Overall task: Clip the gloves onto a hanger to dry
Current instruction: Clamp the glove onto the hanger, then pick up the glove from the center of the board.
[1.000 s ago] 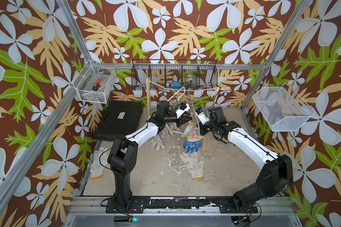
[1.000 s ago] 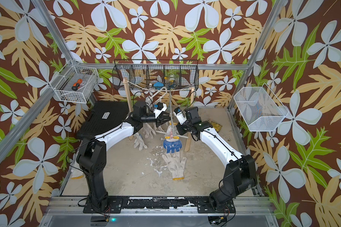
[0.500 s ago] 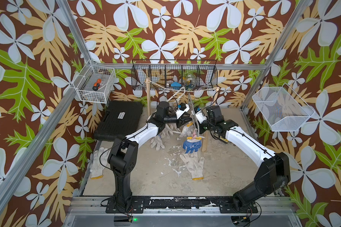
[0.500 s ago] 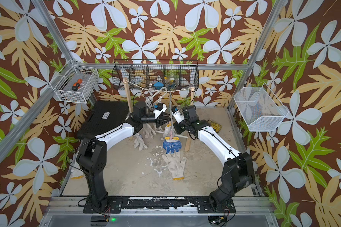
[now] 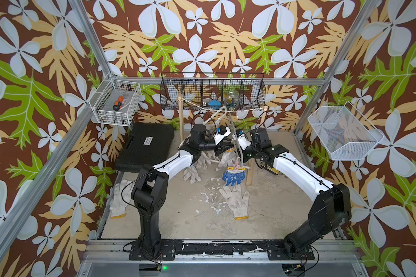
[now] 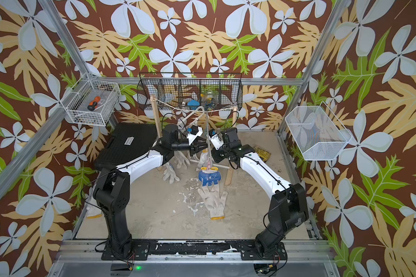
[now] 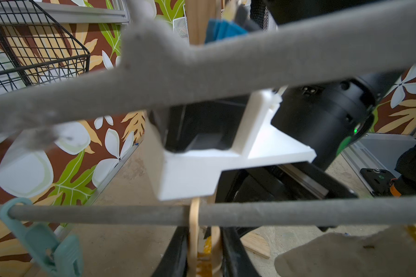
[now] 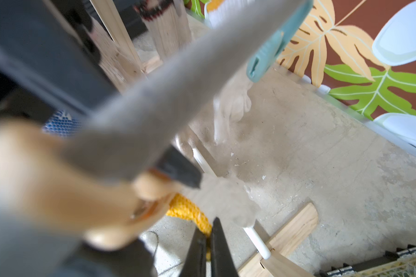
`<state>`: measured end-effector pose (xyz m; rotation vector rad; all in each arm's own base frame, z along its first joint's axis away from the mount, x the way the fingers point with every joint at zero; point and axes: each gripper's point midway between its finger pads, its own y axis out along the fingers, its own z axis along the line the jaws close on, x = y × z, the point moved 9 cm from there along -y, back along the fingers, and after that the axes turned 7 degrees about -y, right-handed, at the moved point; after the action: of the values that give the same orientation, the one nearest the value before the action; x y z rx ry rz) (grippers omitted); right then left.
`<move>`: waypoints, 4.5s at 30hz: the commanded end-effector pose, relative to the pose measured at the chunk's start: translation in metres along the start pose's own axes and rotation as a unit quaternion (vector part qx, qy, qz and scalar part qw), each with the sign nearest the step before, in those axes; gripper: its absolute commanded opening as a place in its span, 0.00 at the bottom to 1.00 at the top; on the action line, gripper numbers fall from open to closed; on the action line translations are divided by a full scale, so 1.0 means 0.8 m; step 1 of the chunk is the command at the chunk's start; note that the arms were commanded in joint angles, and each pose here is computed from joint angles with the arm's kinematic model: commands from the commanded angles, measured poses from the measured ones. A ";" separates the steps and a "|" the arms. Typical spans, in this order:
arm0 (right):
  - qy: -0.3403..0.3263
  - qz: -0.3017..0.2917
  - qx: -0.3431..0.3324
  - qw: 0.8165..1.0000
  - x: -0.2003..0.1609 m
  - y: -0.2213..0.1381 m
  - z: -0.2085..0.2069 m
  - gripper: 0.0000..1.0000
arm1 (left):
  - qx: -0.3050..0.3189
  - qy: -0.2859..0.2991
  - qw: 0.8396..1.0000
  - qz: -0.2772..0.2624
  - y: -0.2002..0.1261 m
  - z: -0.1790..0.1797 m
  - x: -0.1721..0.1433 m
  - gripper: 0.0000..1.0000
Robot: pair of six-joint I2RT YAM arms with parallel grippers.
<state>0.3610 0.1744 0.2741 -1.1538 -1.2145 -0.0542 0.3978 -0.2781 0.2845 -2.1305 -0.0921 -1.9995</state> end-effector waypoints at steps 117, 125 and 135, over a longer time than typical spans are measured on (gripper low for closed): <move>-0.509 0.122 0.175 0.834 -0.285 -0.060 0.183 0.57 | 0.063 -0.145 0.985 0.075 -0.162 -0.164 -0.044 0.86; -0.513 0.131 0.195 0.825 -0.297 -0.048 0.189 0.54 | -0.012 -0.195 0.974 0.117 -0.138 -0.220 -0.080 0.88; -0.504 0.147 0.184 0.831 -0.307 -0.038 0.191 0.49 | -0.030 -0.215 0.967 0.134 -0.132 -0.242 -0.115 0.88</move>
<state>0.1355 0.1454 0.1007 -0.9658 -1.8659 1.0727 0.1808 -0.2031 0.2134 -2.4228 0.1987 -1.3603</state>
